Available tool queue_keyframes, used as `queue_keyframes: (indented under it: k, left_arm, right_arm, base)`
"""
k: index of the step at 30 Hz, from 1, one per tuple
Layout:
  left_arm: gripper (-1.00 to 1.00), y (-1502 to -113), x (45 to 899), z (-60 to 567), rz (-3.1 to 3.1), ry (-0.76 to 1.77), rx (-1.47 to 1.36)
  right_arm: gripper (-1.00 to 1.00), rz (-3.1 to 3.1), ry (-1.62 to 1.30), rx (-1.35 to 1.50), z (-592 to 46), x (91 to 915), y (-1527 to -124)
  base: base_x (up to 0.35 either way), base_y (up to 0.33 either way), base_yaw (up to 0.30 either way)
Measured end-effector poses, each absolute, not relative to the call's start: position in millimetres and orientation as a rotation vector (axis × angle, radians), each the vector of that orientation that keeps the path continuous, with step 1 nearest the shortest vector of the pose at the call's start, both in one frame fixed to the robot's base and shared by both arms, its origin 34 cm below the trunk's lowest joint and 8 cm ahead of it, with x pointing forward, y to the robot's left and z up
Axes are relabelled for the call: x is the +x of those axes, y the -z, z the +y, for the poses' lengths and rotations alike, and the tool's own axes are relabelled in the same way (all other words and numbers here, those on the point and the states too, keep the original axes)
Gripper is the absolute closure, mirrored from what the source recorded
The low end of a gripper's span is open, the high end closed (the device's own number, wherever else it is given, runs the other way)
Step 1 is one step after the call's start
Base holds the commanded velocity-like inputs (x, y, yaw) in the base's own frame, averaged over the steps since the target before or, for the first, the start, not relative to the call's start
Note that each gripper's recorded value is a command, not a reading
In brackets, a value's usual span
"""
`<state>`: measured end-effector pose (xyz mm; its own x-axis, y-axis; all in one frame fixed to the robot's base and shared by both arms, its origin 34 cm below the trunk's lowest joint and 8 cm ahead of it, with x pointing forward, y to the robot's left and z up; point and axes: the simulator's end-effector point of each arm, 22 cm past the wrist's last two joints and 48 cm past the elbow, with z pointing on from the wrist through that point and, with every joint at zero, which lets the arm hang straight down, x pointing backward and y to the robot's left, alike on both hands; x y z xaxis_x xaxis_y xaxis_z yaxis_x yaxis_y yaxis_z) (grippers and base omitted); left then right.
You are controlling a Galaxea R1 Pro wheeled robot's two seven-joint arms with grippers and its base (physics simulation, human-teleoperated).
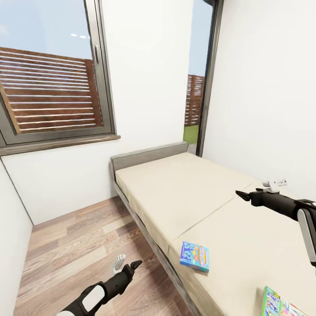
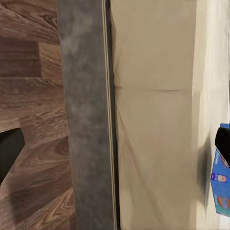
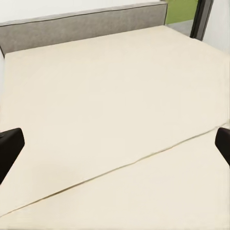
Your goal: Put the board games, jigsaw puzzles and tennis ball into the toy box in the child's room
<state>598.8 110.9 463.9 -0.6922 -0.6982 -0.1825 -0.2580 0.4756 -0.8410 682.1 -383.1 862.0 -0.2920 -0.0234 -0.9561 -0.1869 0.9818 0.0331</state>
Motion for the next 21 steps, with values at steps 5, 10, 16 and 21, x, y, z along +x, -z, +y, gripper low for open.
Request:
queue_keyframes:
  k: [5,10,16,21]
  left_arm:
    - [-1.0,-467,603,114,2.19,1.127,-0.777]
    - [-1.0,-470,606,116,2.169,1.131,-0.779]
    - [-1.0,-475,607,114,2.149,1.157,-0.772]
    - [-1.0,-476,608,116,2.135,1.161,-0.77]
  right_arm:
    - [-1.0,1.862,-0.161,-0.153,-383,682,-862]
    - [-1.0,1.862,-0.161,-0.154,-383,682,-862]
    - [-1.0,1.86,-0.159,-0.154,-384,681,-864]
    - [-1.0,1.844,-0.149,-0.143,-392,680,-869]
  base:
    - [0.0,0.0,-0.284]
    - [0.0,0.0,-0.29]
    - [0.0,0.0,-0.29]
    - [0.0,0.0,-0.079]
